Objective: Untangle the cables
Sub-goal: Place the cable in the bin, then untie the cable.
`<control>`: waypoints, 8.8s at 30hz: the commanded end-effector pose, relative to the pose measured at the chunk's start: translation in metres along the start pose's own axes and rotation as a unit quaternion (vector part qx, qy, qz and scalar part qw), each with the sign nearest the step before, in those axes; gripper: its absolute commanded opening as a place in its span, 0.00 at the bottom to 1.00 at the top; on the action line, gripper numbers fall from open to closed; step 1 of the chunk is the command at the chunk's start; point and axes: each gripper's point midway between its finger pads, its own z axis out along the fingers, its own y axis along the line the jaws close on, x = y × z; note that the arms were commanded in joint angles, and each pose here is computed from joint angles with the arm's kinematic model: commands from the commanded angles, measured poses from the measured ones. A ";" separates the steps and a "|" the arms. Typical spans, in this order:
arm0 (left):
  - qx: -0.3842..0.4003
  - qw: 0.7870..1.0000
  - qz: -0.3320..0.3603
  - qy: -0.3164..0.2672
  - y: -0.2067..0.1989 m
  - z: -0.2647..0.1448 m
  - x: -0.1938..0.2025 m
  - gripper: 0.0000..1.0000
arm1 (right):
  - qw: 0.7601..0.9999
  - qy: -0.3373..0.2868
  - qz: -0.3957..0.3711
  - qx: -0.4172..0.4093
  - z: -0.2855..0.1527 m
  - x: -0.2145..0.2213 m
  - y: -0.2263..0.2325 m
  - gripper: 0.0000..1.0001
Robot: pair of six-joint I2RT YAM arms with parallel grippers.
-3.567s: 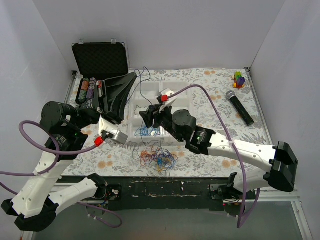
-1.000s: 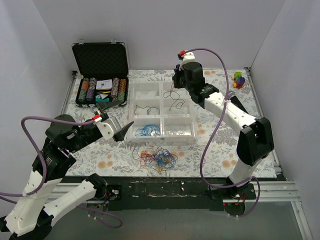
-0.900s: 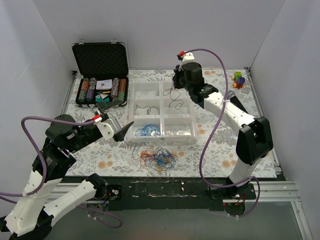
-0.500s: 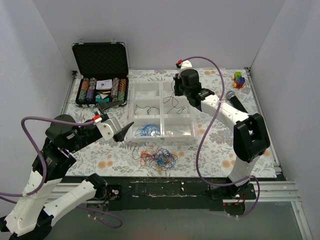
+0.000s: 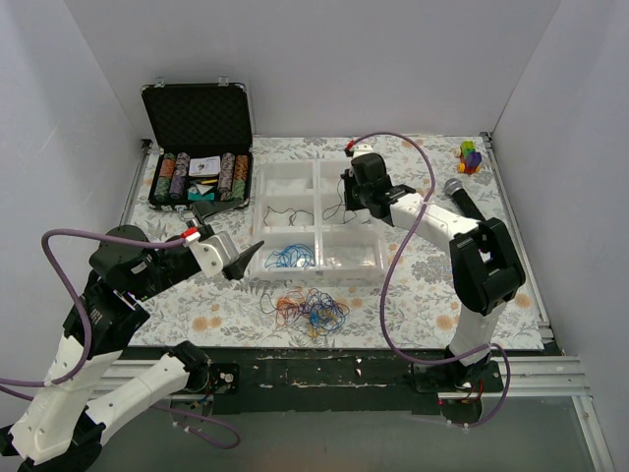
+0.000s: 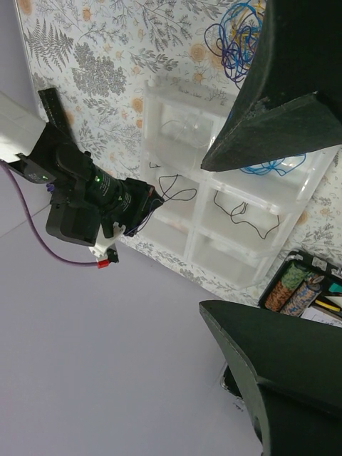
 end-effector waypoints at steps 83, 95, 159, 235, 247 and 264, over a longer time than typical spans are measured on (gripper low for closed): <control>-0.006 1.000 0.001 -0.018 0.004 -0.010 -0.014 0.71 | 0.992 0.012 0.046 -0.121 -0.042 -0.072 0.029 0.05; -0.002 1.000 0.004 -0.009 0.001 -0.008 -0.007 0.71 | 0.957 0.073 0.137 -0.245 0.004 -0.029 0.035 0.01; 0.167 0.971 -0.095 0.146 -0.114 -0.012 0.124 0.82 | 0.966 0.081 0.008 -0.244 -0.184 0.157 0.151 0.51; 0.246 0.960 -0.132 -0.022 -0.123 0.046 0.067 0.64 | 0.880 -0.074 -0.042 -0.468 -0.344 0.041 0.219 0.01; 0.253 0.962 -0.103 -0.002 -0.132 0.044 0.090 0.45 | 0.859 -0.084 -0.038 -0.503 -0.363 0.039 0.222 0.01; 0.203 0.977 -0.064 -0.029 -0.092 0.042 0.046 0.00 | 0.926 -0.024 -0.037 -0.374 -0.291 0.084 0.195 0.56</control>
